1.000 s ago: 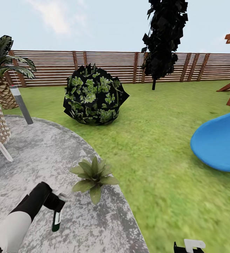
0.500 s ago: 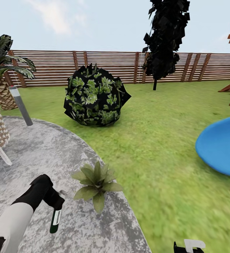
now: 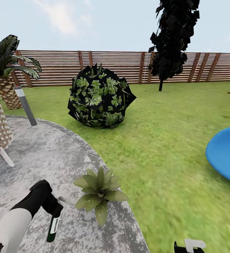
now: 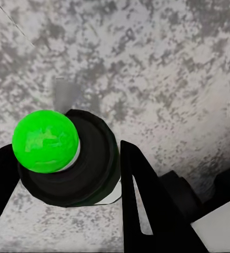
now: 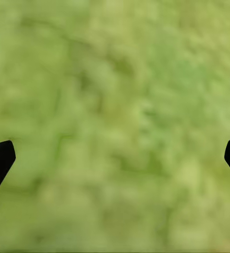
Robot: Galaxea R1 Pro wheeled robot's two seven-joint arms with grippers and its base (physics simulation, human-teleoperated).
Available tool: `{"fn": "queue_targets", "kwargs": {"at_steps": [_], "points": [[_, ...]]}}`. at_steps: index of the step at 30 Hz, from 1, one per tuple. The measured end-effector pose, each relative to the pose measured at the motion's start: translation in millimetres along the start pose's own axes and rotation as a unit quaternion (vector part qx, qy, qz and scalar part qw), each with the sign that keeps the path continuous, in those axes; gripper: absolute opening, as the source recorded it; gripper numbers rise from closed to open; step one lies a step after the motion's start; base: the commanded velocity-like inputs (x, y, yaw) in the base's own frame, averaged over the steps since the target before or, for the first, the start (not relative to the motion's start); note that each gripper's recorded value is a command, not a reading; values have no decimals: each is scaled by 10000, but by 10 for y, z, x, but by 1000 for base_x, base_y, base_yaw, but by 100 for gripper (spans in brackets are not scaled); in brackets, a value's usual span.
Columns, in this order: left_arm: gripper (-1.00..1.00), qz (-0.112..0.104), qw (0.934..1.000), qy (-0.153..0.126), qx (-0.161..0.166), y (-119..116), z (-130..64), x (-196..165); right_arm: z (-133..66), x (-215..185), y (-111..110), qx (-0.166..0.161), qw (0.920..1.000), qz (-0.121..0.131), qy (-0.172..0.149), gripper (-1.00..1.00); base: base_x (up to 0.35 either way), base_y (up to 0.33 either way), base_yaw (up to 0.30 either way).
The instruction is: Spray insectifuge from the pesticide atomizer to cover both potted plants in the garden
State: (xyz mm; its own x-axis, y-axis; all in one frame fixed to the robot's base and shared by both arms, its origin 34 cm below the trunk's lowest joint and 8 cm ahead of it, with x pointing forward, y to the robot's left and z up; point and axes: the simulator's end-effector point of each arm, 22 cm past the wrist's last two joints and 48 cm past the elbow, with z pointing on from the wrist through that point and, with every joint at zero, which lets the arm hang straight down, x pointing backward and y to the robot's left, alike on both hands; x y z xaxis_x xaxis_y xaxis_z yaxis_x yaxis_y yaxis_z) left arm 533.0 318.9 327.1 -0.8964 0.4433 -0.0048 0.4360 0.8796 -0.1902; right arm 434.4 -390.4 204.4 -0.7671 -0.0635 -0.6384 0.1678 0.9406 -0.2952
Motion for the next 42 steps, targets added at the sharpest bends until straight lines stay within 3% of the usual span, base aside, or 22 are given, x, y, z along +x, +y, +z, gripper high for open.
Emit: {"fn": "queue_targets", "kwargs": {"at_steps": [5,15,24,34,42], "points": [[-100,24,9998,205,33,-71,157,202,1,0,-7,3,10000,-2,0,100,0,0,0],[-100,-124,9994,288,-162,208,76,385,-1,1,0,6,10000,4,1,100,0,0,35],[-100,-136,9996,233,-128,164,84,339,-1,0,-1,7,10000,2,0,100,-70,-121,88],[-100,-177,9997,185,-21,110,93,316,-2,-2,-1,7,10000,3,-2,100,190,-211,5],[-100,-126,9999,102,-23,76,33,182,-4,1,25,-11,10000,5,2,100,-180,-140,250]]}}
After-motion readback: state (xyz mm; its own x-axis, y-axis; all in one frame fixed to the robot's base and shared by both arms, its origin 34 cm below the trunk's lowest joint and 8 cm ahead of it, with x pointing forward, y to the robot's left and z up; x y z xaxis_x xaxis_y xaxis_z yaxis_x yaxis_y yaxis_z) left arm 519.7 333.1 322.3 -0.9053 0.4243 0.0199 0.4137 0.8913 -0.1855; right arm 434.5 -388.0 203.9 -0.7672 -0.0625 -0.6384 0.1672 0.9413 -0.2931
